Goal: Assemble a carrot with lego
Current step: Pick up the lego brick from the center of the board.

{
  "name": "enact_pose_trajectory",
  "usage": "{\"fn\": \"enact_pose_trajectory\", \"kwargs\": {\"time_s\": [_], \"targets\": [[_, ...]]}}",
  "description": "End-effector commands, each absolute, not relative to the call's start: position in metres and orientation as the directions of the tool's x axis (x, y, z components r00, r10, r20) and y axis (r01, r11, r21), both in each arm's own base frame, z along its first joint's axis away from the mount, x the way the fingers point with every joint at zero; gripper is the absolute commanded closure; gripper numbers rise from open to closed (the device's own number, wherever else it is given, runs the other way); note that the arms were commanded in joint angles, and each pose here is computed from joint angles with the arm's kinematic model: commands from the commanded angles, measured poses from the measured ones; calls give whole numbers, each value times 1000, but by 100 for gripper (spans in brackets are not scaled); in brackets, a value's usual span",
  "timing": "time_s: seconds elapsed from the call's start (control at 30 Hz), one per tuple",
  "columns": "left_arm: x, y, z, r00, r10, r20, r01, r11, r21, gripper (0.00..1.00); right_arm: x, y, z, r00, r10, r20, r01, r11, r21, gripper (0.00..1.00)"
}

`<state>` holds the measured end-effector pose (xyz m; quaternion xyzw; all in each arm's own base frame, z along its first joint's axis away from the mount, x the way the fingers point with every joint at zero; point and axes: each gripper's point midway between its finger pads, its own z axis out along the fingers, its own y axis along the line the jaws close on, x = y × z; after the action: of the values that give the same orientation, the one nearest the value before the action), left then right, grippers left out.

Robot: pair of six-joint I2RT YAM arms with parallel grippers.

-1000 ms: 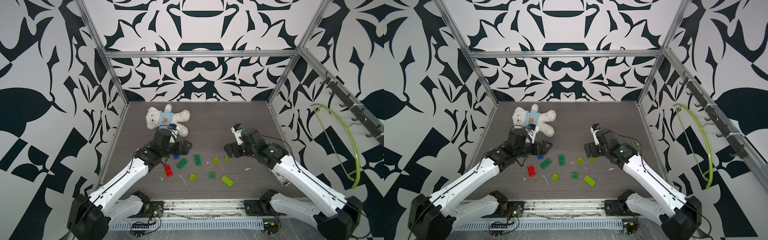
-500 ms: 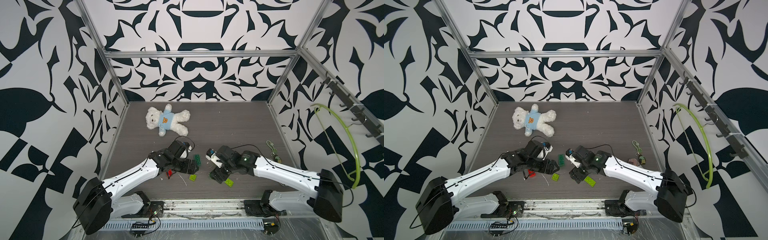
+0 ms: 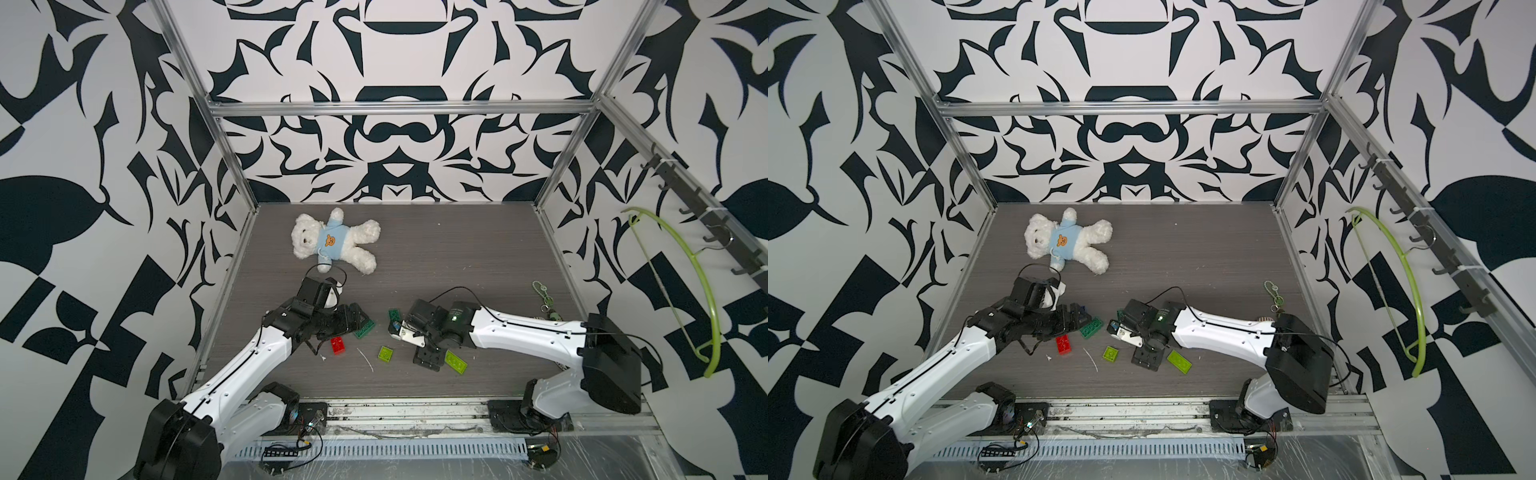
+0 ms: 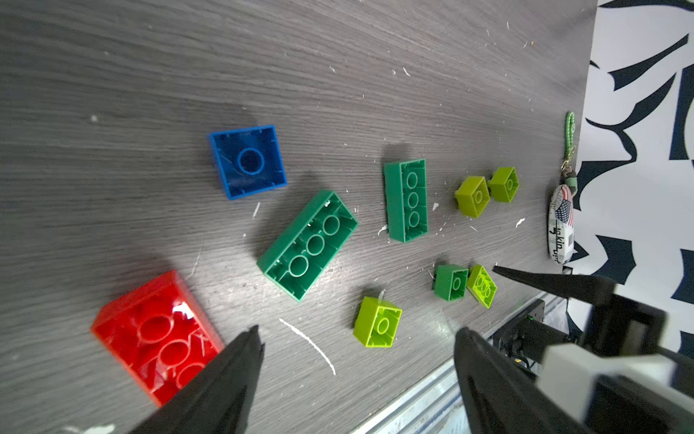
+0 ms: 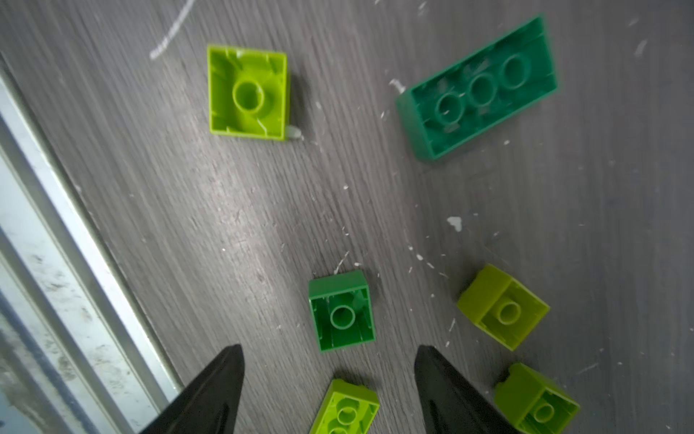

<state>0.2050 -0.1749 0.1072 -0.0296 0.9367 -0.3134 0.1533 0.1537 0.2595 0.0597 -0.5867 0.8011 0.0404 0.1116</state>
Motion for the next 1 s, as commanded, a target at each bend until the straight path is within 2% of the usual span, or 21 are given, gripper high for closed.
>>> {"fn": "enact_pose_trajectory", "kwargs": {"time_s": [0.0, 0.13, 0.43, 0.63, 0.9, 0.97], "targets": [[204, -171, 108, -948, -161, -273, 33, 806, -592, 12, 154, 258, 48, -202, -960, -196, -971, 223, -90, 27], [204, -173, 111, -949, -162, -269, 35, 797, -603, 12, 152, 256, 31, -179, -972, -151, -979, 192, -76, 34], [204, -173, 114, -946, -160, -283, 46, 795, -605, 12, 153, 260, 20, -198, -966, -164, -976, 210, -56, 40], [203, -171, 115, -941, -163, -296, 51, 796, -603, 12, 153, 259, 20, -214, -965, -149, -975, 220, -27, 49], [202, -169, 114, -940, -157, -302, 57, 803, -594, 12, 152, 257, 30, -261, -951, -168, -964, 264, 0, 47], [202, -169, 112, -941, -155, -302, 57, 805, -591, 12, 153, 256, 30, -273, -948, -166, -961, 277, 2, 51]]}}
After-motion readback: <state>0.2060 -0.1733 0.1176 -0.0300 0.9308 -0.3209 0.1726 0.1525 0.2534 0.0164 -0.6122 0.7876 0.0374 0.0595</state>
